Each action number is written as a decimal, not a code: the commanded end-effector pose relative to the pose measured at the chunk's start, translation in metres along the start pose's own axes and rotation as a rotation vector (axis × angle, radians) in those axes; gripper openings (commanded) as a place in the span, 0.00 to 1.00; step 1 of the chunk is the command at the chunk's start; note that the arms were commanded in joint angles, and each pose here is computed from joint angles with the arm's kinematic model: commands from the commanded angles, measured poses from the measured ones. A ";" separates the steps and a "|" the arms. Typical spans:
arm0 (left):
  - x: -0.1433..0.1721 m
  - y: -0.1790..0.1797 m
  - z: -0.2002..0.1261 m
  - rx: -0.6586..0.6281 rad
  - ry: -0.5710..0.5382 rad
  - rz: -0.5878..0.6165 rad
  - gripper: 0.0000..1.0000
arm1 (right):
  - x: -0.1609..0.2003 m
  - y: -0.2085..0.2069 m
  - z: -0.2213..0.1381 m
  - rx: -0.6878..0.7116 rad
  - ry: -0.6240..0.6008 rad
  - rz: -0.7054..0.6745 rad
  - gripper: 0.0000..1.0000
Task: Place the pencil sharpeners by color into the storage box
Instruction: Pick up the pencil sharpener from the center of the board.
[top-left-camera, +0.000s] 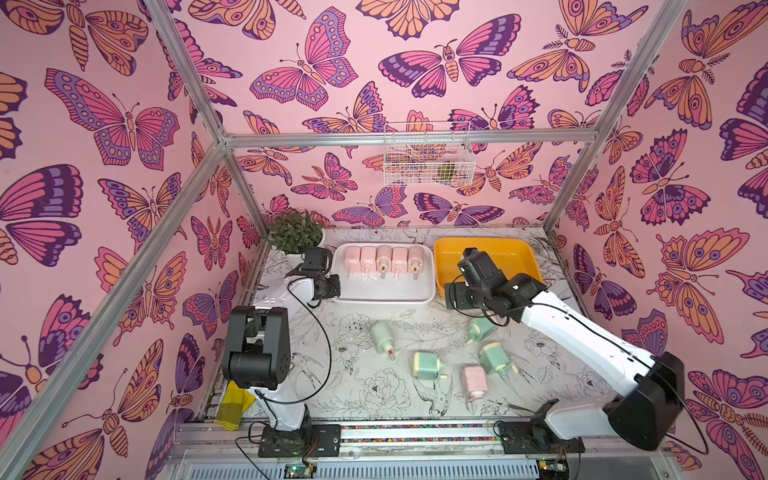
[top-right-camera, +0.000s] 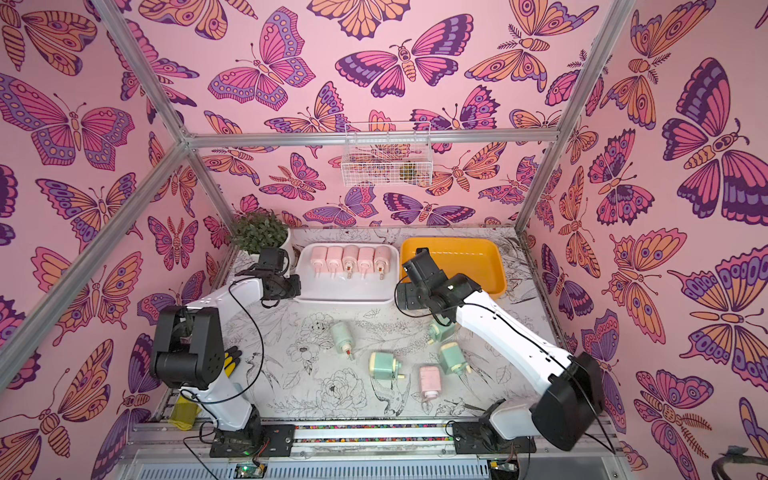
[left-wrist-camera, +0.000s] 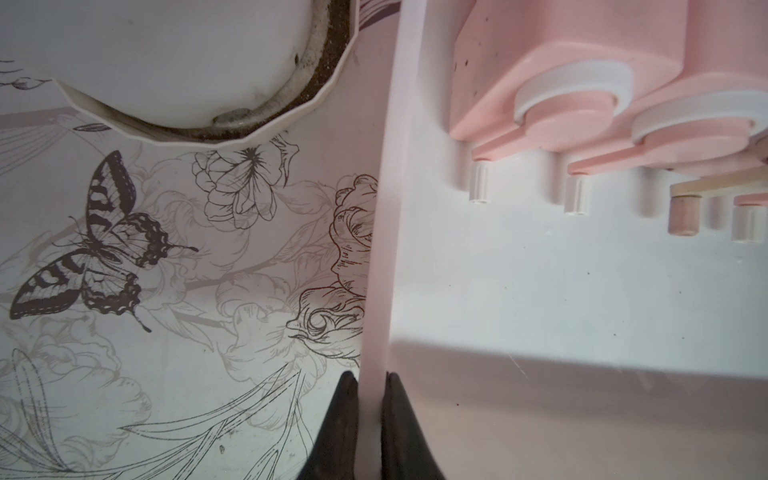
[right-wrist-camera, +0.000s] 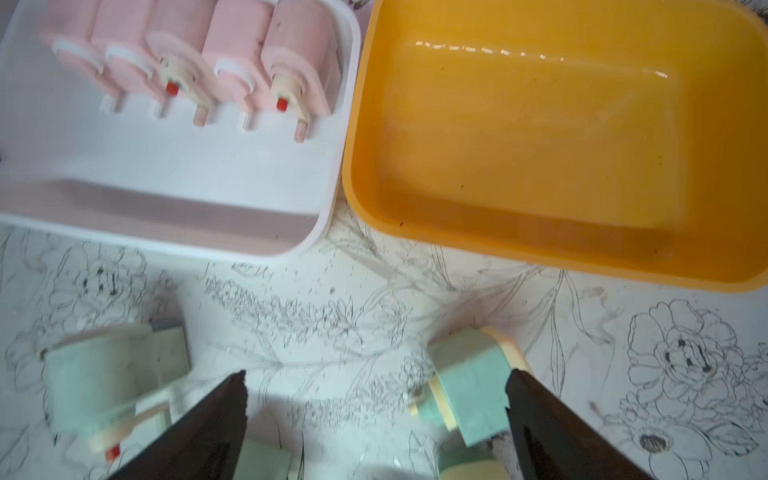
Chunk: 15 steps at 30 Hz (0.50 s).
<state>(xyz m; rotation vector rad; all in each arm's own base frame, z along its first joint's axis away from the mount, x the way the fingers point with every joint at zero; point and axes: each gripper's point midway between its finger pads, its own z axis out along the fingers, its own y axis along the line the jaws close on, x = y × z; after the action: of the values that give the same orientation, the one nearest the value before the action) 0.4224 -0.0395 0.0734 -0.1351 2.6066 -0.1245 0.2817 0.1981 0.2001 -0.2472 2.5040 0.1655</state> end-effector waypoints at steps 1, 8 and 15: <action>0.013 0.000 -0.009 -0.006 0.028 0.028 0.12 | 0.048 -0.009 -0.014 -0.014 0.129 0.053 1.00; 0.012 -0.005 -0.008 0.021 0.030 0.013 0.12 | 0.131 -0.013 -0.025 0.044 0.269 0.146 0.97; 0.013 -0.006 -0.005 0.025 0.038 0.012 0.11 | 0.169 -0.009 -0.028 0.089 0.309 0.109 0.97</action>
<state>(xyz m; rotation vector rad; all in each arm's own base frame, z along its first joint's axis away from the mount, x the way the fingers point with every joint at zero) 0.4198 -0.0401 0.0733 -0.1538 2.6083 -0.1349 0.1409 0.1741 0.1253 -0.2032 2.8129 0.1360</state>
